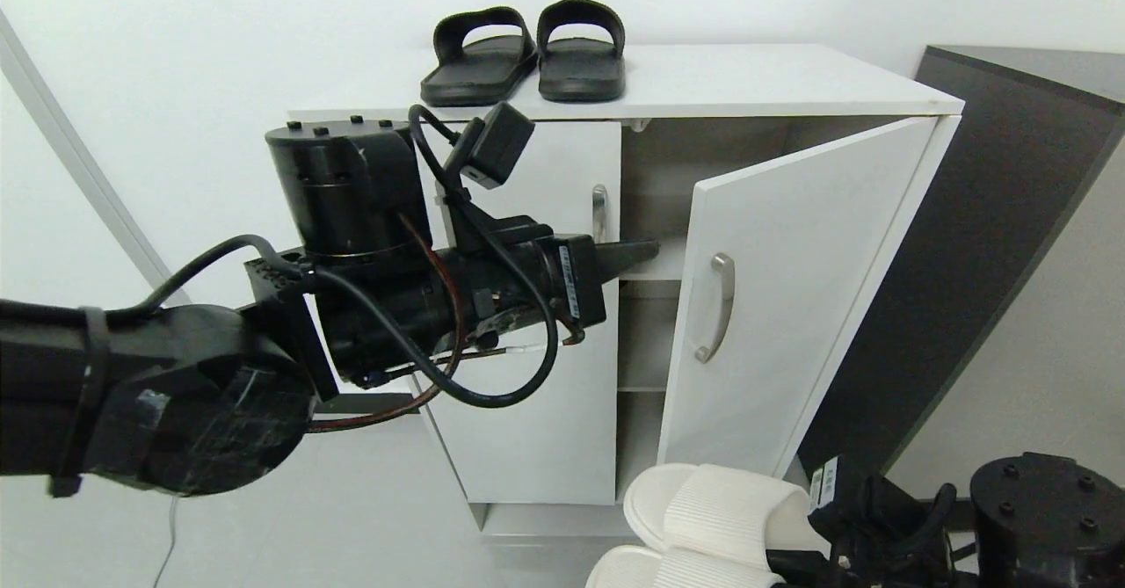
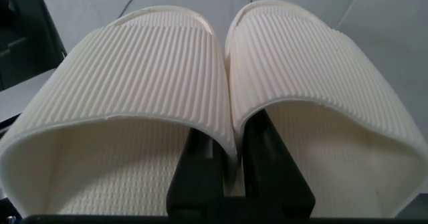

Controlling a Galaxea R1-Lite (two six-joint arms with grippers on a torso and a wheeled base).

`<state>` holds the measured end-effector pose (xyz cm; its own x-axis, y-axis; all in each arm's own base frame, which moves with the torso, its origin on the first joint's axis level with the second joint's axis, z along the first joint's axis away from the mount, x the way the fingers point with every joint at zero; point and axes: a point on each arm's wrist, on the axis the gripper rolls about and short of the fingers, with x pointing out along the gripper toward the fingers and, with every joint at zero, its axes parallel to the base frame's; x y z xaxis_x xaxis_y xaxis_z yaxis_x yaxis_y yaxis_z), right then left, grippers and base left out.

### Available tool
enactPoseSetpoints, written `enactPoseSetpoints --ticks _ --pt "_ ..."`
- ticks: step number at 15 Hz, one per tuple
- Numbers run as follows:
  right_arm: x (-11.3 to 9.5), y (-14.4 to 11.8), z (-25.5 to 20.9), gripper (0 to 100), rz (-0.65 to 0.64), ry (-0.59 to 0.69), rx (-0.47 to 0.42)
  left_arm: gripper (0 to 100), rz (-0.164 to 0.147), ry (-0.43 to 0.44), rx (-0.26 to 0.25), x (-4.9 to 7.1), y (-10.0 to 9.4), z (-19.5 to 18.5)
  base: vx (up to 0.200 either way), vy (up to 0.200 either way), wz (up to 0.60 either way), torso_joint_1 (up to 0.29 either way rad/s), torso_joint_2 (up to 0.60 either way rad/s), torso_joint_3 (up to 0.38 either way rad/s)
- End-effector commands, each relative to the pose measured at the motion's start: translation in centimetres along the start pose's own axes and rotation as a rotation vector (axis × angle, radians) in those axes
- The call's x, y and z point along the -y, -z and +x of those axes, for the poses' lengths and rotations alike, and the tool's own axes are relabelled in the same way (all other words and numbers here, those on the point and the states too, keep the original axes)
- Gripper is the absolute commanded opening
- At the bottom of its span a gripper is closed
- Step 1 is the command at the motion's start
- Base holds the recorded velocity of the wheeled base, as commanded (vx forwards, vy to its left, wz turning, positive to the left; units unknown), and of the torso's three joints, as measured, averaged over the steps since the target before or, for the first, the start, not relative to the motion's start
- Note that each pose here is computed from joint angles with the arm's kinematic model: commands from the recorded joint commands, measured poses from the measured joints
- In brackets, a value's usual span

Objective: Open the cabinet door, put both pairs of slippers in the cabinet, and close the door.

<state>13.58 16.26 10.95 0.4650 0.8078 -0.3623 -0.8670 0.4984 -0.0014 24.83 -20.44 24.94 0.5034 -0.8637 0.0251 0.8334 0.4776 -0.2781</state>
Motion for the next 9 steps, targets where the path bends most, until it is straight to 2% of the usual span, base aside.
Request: enactPoseSetpoints --ticks 1,3,5,9 --pt "-0.4 0.1 -0.2 0 -0.005 -0.015 -0.002 0 -0.015 -0.015 0.002 -1.6 0.9 2.0 0.000 0.000 0.00 0.000 0.00 0.000" --pt "-0.9 0.5 -0.3 0 -0.012 -0.040 -0.017 0 -0.023 -0.044 0.009 -3.2 1.1 2.8 0.000 0.000 0.00 0.000 0.00 0.000" --pt "-1.6 1.1 -0.5 0 -0.019 -0.070 -0.043 0 -0.025 -0.058 0.009 -4.2 1.2 3.5 0.000 0.000 0.00 0.000 0.00 0.000" --pt "-2.8 2.2 -1.0 0 -0.035 -0.121 -0.078 0 -0.039 -0.068 0.008 -4.9 1.5 4.4 0.000 0.000 0.00 0.000 0.00 0.000"
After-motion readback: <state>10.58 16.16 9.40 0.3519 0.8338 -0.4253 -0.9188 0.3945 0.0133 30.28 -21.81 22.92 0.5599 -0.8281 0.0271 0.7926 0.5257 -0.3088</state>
